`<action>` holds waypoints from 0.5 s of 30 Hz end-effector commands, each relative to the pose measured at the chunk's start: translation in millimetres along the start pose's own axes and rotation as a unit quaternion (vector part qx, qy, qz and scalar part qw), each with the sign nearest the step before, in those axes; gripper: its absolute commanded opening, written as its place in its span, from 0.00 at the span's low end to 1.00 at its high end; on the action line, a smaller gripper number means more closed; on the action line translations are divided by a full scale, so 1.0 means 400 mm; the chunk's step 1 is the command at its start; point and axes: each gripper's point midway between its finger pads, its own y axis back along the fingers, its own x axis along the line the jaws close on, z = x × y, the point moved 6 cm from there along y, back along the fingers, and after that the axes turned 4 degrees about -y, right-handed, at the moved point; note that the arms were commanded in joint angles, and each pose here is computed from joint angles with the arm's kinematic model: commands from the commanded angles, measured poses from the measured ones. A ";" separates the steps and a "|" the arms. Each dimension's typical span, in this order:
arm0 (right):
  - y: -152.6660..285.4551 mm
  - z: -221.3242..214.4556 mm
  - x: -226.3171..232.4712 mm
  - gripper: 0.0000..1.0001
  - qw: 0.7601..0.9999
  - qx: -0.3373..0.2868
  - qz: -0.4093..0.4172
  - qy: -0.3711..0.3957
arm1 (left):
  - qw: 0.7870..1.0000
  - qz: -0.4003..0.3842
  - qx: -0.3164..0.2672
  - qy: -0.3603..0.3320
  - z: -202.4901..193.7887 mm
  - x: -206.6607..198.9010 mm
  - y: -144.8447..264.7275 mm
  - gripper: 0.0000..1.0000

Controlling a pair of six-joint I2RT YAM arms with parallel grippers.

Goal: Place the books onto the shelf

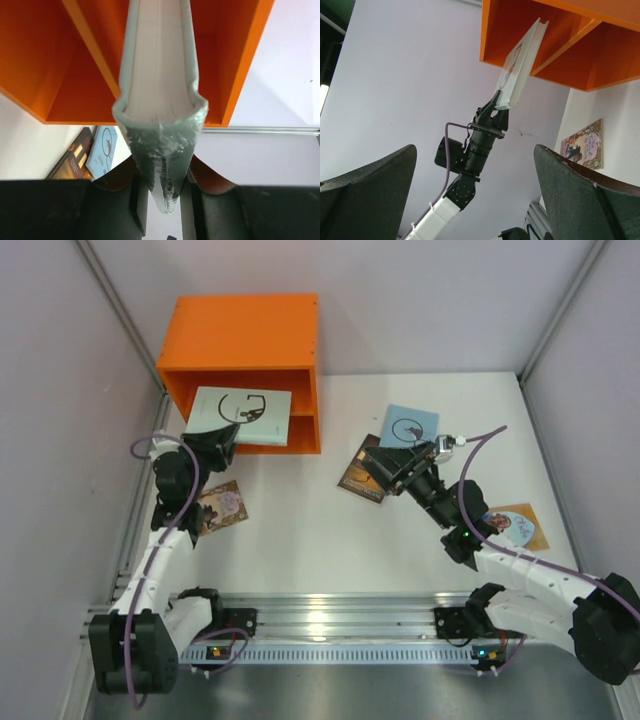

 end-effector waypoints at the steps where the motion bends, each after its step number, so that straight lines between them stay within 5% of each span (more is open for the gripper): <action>1: 0.007 0.020 0.005 1.00 1.000 -0.006 0.002 0.023 | 0.988 -0.150 -0.038 -0.030 0.028 -0.198 0.013 0.00; 15: 0.007 0.063 0.007 1.00 0.999 -0.024 0.000 0.049 | 0.982 -0.183 -0.048 -0.021 -0.003 -0.191 -0.136 0.00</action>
